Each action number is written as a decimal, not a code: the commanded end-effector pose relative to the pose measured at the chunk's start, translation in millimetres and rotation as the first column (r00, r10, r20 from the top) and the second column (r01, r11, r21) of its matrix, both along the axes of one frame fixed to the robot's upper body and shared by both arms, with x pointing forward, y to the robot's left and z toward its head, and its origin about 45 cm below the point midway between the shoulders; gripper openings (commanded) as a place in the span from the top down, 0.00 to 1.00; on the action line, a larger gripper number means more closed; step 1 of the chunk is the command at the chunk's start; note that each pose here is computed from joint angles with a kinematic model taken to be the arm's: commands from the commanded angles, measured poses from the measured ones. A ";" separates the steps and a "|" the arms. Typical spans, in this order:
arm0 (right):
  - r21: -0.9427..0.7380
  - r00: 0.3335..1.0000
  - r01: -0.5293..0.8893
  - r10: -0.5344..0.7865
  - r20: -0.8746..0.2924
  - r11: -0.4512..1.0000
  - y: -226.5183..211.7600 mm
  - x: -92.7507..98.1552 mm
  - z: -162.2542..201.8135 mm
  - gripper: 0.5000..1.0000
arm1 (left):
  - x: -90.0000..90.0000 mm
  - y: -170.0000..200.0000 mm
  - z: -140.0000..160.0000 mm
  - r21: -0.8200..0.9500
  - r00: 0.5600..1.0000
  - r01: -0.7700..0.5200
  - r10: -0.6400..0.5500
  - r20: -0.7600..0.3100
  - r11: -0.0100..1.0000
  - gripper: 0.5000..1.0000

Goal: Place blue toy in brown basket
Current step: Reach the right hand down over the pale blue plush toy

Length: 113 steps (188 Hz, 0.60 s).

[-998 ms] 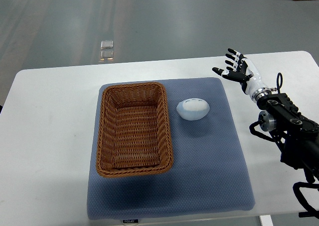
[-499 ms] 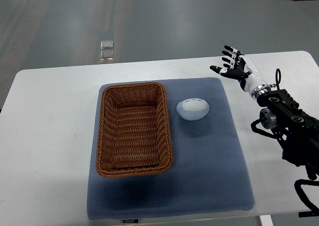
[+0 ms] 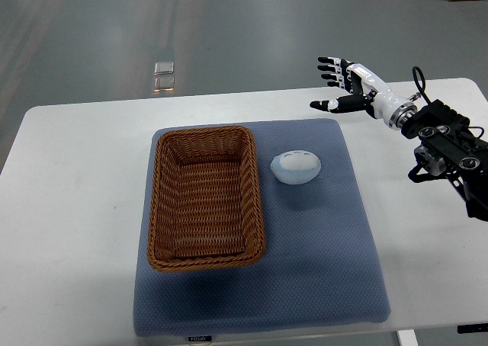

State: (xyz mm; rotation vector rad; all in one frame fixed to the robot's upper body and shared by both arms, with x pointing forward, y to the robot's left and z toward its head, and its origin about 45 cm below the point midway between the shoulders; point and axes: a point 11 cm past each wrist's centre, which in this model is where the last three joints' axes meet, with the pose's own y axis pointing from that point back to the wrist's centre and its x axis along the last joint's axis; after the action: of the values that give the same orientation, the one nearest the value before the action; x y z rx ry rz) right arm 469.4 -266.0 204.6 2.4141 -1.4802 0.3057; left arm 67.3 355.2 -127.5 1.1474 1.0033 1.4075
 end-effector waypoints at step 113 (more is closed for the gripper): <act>-0.462 0.810 -0.567 0.564 -0.162 0.682 51.7 -37.5 13.0 0.17 | 0.0 0.2 0.0 0.001 1.000 -0.002 0.002 0.000 1.000 0.00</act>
State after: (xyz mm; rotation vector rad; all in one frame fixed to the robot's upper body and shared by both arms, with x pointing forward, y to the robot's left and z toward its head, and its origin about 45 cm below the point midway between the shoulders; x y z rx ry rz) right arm 438.5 -221.4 230.5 2.3900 -0.5856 0.6874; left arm 67.3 355.4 -127.5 1.1476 1.0033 1.4087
